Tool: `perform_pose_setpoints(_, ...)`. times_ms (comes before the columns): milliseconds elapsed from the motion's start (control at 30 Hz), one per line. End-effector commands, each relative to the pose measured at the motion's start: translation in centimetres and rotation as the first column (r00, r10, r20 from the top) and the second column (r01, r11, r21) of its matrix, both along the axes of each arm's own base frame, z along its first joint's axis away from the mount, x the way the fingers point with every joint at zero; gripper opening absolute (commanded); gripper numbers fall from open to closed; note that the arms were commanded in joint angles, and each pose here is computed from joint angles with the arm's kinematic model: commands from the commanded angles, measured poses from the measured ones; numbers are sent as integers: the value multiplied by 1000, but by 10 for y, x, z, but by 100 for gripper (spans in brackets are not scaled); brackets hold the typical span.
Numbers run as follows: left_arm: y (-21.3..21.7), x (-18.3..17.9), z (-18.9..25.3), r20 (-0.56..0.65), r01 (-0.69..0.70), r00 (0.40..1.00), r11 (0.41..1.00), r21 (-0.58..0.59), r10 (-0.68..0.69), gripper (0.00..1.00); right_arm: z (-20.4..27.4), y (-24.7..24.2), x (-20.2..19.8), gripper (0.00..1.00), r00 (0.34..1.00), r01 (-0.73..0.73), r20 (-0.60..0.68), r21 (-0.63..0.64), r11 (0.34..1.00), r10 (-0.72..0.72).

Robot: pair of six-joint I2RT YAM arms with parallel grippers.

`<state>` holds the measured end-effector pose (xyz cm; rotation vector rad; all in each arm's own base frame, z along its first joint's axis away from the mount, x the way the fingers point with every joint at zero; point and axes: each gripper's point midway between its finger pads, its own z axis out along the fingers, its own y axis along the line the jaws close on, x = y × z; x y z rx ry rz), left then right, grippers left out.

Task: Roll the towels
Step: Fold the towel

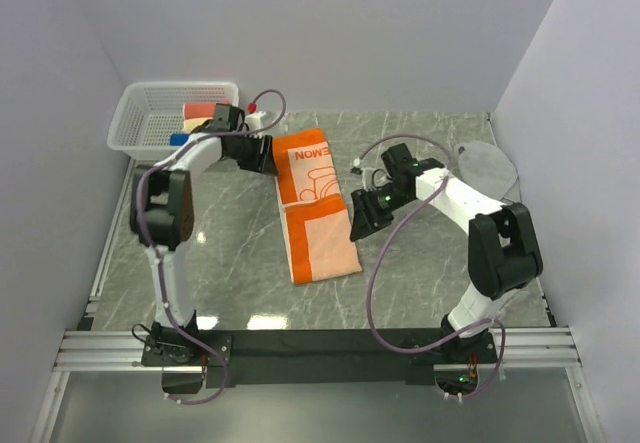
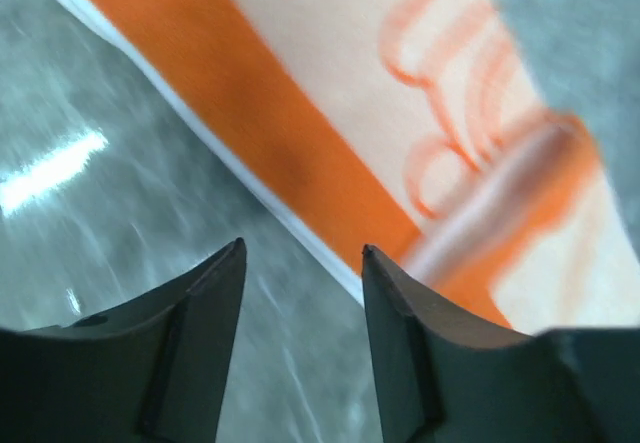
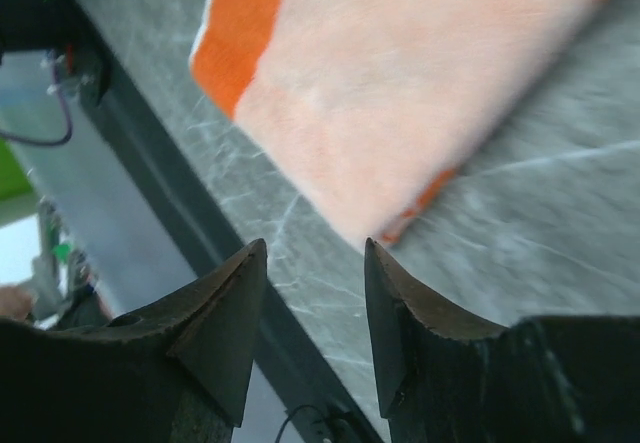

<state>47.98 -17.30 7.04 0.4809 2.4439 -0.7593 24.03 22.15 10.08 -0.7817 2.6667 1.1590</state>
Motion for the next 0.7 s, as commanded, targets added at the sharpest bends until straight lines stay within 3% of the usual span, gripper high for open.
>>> perform_pose_setpoints(0,-7,-37,81,243,127,964,991,-52,-111,57,13,-13,28,51,990,50,133,-46,998,-44)
perform_pose_setpoints(133,-6,-91,102,360,231,911,972,-43,-200,61,21,-6,43,50,985,60,162,-24,998,-55)
perform_pose_setpoints(167,-7,-105,122,437,258,871,966,-15,-226,62,22,1,47,50,987,66,150,-5,998,-65)
perform_pose_setpoints(233,-8,-135,100,436,289,855,956,53,-282,63,22,13,45,49,991,47,121,28,999,-50)
perform_pose_setpoints(267,-8,-147,109,497,315,800,940,128,-336,63,16,18,48,47,994,46,99,28,999,-48)
perform_pose_setpoints(333,-16,-173,83,485,346,765,905,246,-424,62,13,30,46,46,996,20,85,50,999,-24)
perform_pose_setpoints(400,-26,-196,74,520,368,693,865,340,-499,61,5,38,50,43,998,20,59,62,998,-24)
perform_pose_setpoints(467,-45,-218,73,538,424,620,821,383,-571,59,-4,43,56,41,999,34,40,72,997,-36)
perform_pose_setpoints(533,-50,-231,55,510,425,607,792,439,-609,58,-14,47,58,40,999,36,14,78,996,-37)
perform_pose_setpoints(667,-85,-271,28,466,496,513,692,525,-721,54,-42,48,56,38,994,78,-75,46,996,-74)
